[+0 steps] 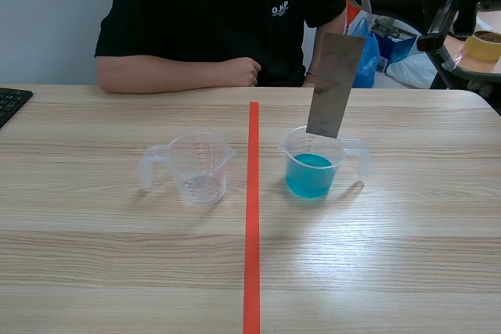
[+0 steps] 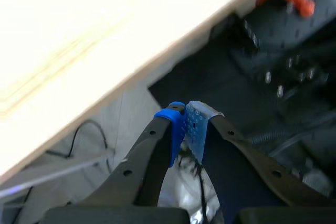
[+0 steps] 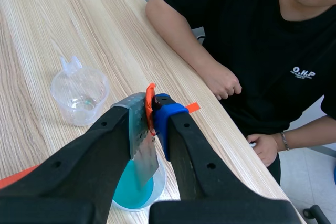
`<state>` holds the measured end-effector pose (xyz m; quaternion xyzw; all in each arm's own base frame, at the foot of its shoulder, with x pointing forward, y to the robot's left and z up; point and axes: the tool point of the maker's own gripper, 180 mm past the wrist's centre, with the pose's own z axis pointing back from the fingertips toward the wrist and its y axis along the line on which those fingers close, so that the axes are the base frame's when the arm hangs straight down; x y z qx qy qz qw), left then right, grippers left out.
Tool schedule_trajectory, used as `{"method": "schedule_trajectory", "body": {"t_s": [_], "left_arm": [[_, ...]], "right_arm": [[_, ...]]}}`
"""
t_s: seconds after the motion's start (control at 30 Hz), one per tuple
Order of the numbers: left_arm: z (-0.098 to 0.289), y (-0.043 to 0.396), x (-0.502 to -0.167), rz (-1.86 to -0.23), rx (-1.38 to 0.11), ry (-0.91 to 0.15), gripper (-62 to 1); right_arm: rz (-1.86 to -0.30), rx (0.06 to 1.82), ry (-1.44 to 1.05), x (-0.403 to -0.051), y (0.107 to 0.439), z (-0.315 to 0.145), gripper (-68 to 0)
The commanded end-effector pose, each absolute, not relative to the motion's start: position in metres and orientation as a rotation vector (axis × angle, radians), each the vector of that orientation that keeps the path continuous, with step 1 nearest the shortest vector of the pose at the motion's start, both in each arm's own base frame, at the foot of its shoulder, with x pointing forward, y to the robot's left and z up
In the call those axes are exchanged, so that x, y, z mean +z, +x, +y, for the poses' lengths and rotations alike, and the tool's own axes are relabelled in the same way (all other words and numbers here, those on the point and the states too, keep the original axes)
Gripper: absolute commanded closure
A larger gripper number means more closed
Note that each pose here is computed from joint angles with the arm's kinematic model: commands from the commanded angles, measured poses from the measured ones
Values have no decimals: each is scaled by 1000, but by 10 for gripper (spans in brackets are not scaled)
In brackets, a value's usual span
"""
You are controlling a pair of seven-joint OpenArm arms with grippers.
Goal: Do the redox reaction experiment.
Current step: 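Raise the plate and point at it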
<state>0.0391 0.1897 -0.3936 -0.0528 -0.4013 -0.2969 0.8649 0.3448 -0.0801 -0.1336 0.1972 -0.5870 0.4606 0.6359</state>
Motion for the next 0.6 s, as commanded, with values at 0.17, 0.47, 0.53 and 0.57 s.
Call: {"method": "schedule_trajectory", "body": {"t_s": [0.17, 0.47, 0.53, 0.57], "left_arm": [[229, 101, -347, -1044, -526, -103, -40], [200, 194, -284, -1297, -478, -432, -40], [194, 213, -277, -1329, -464, -449, -40], [190, 222, -275, -1333, -461, -461, -40]], "right_arm": [[-1389, 1062, 442, -117, 346, -82, -8], [-1389, 1062, 442, -117, 346, -82, -8], [-1389, 1062, 442, -117, 346, -82, -8], [-1389, 1062, 442, -117, 346, -82, -8]]}}
